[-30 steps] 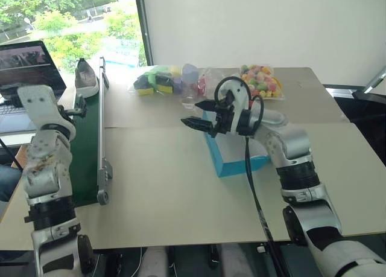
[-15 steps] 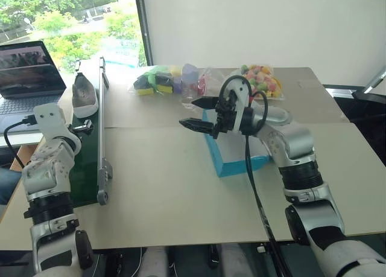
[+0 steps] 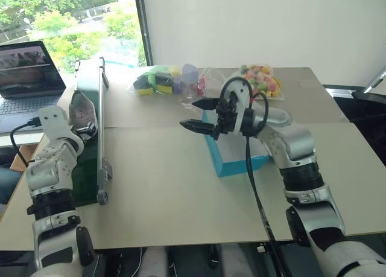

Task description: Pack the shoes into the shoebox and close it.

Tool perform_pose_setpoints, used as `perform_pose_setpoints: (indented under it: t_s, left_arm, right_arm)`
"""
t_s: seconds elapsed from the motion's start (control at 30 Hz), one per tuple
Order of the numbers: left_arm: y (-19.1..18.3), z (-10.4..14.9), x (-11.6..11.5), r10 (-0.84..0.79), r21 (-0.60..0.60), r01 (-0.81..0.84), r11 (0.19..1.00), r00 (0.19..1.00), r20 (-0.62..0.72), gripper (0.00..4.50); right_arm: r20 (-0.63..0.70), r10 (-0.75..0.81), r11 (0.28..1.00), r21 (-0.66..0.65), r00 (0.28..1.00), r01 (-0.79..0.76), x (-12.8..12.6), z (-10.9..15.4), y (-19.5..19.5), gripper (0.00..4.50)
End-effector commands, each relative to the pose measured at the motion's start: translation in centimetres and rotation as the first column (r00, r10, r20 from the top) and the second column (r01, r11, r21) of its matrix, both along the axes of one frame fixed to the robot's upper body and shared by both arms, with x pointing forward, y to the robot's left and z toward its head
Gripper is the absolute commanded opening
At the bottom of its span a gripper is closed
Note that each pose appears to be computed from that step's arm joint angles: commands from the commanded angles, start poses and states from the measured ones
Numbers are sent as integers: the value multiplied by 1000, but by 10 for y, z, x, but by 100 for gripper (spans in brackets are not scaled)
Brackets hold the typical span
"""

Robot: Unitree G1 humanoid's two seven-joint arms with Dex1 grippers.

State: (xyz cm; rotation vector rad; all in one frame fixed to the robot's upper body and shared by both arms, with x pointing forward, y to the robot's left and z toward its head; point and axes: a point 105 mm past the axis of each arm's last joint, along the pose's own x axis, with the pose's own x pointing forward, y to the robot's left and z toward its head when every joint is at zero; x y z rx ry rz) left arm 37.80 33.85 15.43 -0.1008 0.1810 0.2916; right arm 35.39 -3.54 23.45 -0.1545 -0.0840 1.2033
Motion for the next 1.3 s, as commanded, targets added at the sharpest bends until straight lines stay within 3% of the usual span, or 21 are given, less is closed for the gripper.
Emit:
perform_pose_setpoints:
  t_s: [0.03, 0.07, 0.43, 0.7, 0.9, 1.03, 1.3]
  left_arm:
    - [4, 13, 1, 2, -4, -2, 1000, 999, 38, 391]
    - [3, 12, 2, -4, -17, 5, 1000, 999, 35, 376]
    - [4, 13, 2, 25, -84, -19, 996, 998, 60, 4]
    - [-22, 49, 7, -59, -43, 68, 997, 982, 177, 4]
    - [-104, 78, 18, -298, -45, 320, 946, 918, 264, 4]
    - [-164, 89, 19, -448, -57, 483, 874, 845, 292, 4]
    - [-242, 109, 14, -591, -98, 654, 750, 730, 345, 4]
  right_arm:
    - [40, -4, 1000, 24, 999, 3, -4, 13, -4, 450]
    - [40, -6, 1000, 23, 999, 5, -4, 13, -4, 450]
    - [34, -34, 999, 1, 999, 34, -1, 10, -7, 450]
    - [11, -79, 996, 44, 997, 78, 5, 16, -11, 450]
    - [-206, -182, 963, 159, 962, 216, 24, 18, -27, 450]
    - [-353, -256, 879, 302, 900, 368, 43, 37, -52, 450]
    - [-437, -278, 823, 352, 856, 447, 46, 44, -65, 450]
